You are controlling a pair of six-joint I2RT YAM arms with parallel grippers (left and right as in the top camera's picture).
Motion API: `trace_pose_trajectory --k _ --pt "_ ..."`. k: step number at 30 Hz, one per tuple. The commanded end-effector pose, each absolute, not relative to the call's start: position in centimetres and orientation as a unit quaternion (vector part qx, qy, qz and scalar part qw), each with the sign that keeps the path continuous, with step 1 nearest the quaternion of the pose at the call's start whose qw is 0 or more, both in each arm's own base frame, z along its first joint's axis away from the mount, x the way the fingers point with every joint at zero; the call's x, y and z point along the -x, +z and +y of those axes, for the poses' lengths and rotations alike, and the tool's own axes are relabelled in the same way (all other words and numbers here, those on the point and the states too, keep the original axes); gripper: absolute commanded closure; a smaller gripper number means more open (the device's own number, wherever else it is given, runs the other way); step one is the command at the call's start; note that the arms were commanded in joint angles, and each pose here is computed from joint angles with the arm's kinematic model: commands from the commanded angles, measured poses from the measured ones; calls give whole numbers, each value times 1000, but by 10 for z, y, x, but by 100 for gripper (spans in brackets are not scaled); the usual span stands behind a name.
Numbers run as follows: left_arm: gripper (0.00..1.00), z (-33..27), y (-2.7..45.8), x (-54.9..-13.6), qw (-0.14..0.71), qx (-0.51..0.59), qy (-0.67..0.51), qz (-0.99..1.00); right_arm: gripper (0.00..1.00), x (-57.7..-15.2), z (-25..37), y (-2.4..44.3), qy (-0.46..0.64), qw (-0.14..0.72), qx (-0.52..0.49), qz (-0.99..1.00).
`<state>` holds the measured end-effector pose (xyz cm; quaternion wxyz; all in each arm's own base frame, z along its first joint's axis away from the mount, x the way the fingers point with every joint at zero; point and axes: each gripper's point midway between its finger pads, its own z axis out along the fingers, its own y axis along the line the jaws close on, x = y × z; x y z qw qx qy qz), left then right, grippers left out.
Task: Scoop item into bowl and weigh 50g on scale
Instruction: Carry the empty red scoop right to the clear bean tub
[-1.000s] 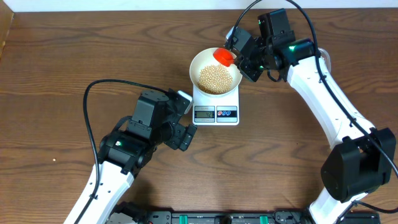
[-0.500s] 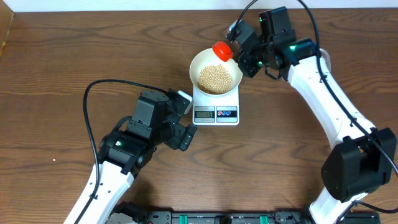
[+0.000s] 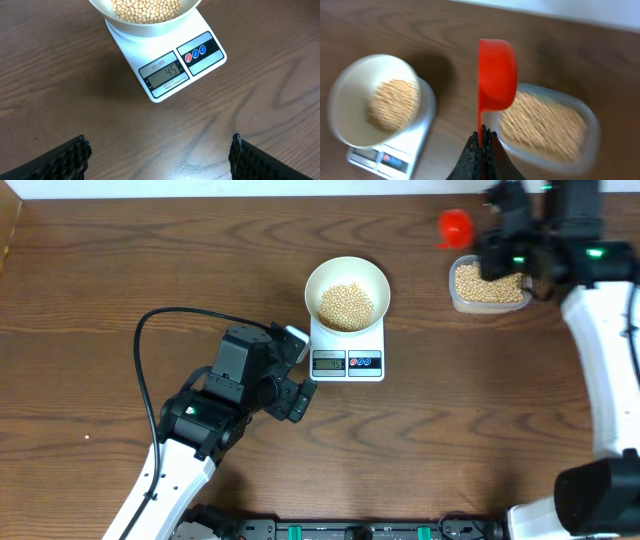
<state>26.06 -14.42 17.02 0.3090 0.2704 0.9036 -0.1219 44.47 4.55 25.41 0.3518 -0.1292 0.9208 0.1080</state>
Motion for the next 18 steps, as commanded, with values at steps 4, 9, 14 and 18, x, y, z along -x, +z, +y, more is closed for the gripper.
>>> trace_pose_trajectory --k 4,9,14,18 --pt "9 -146 169 -258 305 -271 -129 904 99 -434 -20 224 36 289 48 955" --pt "9 -146 169 -258 305 -271 -129 904 99 -436 -37 197 27 255 28 966" --pt "9 -146 169 -258 305 -271 -129 904 99 -440 -38 169 30 222 26 974" --pt "9 -146 169 -258 305 -271 -129 904 99 -442 -43 150 22 200 16 979"
